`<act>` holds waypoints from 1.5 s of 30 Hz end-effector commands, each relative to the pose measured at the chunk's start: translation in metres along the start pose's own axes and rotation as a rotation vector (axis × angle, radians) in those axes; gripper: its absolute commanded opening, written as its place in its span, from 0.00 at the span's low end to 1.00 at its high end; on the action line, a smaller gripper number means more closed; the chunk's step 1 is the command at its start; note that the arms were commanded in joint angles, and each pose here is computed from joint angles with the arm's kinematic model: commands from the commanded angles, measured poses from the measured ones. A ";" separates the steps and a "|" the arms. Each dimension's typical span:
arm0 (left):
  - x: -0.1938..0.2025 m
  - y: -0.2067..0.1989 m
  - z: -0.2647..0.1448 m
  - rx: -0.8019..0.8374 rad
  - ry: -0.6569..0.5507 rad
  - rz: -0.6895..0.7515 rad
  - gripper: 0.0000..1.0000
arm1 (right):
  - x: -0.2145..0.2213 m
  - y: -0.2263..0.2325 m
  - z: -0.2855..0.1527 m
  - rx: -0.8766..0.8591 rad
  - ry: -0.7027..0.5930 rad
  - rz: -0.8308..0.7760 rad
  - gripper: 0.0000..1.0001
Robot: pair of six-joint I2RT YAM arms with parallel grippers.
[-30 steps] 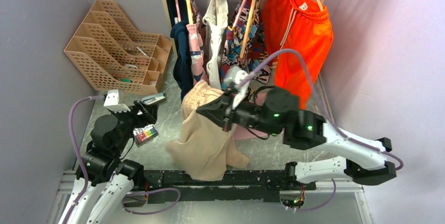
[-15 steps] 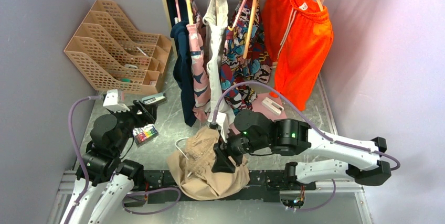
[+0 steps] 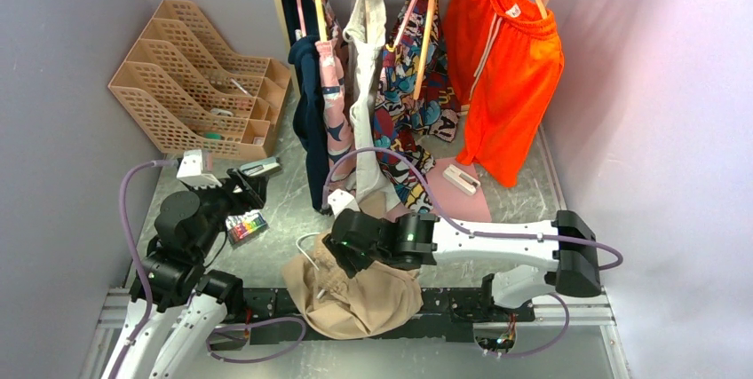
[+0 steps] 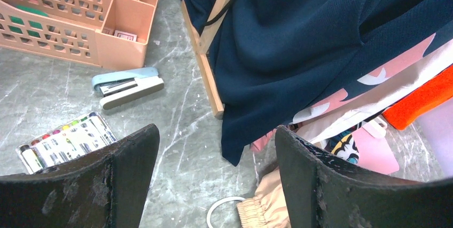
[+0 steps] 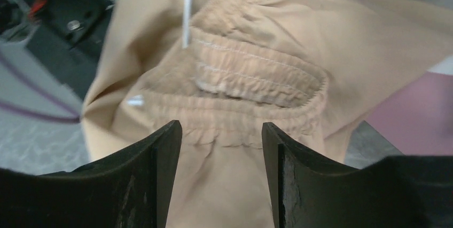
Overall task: Place the shorts on the hanger
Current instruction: Adjust the shorts at the center of the board.
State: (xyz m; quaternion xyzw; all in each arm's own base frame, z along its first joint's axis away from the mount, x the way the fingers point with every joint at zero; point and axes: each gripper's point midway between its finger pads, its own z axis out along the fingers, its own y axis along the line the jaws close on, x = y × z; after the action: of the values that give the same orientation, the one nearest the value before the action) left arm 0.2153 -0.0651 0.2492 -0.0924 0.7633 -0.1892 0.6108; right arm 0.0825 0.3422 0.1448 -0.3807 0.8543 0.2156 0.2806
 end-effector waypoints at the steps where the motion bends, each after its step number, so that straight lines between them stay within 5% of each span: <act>1: -0.004 -0.005 0.003 0.028 -0.012 0.014 0.83 | -0.021 -0.038 0.004 0.234 -0.127 0.106 0.62; 8: -0.003 -0.004 0.003 0.025 -0.009 0.014 0.83 | 0.000 -0.074 0.023 0.282 -0.092 0.283 0.66; 19: 0.000 -0.006 0.006 0.033 0.011 0.020 0.83 | 0.014 -0.059 0.045 0.152 -0.048 0.331 0.66; 24: 0.001 -0.005 0.007 0.030 0.016 0.021 0.83 | 0.027 -0.061 0.049 0.162 -0.016 0.330 0.54; 30: 0.002 -0.005 0.007 0.027 0.017 0.021 0.83 | 0.032 -0.065 0.045 0.170 -0.022 0.335 0.20; 33: 0.002 -0.004 0.008 0.023 0.019 0.023 0.83 | 0.023 -0.067 0.038 0.166 -0.064 0.336 0.01; 40: 0.002 0.000 0.009 -0.001 0.019 0.020 0.82 | -0.046 -0.056 -0.017 0.073 -0.299 0.240 0.00; 45: -0.027 -0.005 0.003 -0.008 -0.064 0.017 0.83 | -0.163 -0.020 -0.133 -0.112 -0.653 0.053 0.00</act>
State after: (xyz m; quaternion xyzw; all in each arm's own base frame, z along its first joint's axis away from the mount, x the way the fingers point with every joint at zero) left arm 0.2210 -0.0676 0.2411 -0.0875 0.7764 -0.1823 0.5969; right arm 0.1386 0.3219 0.1983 -0.2529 0.8414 0.2820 0.3855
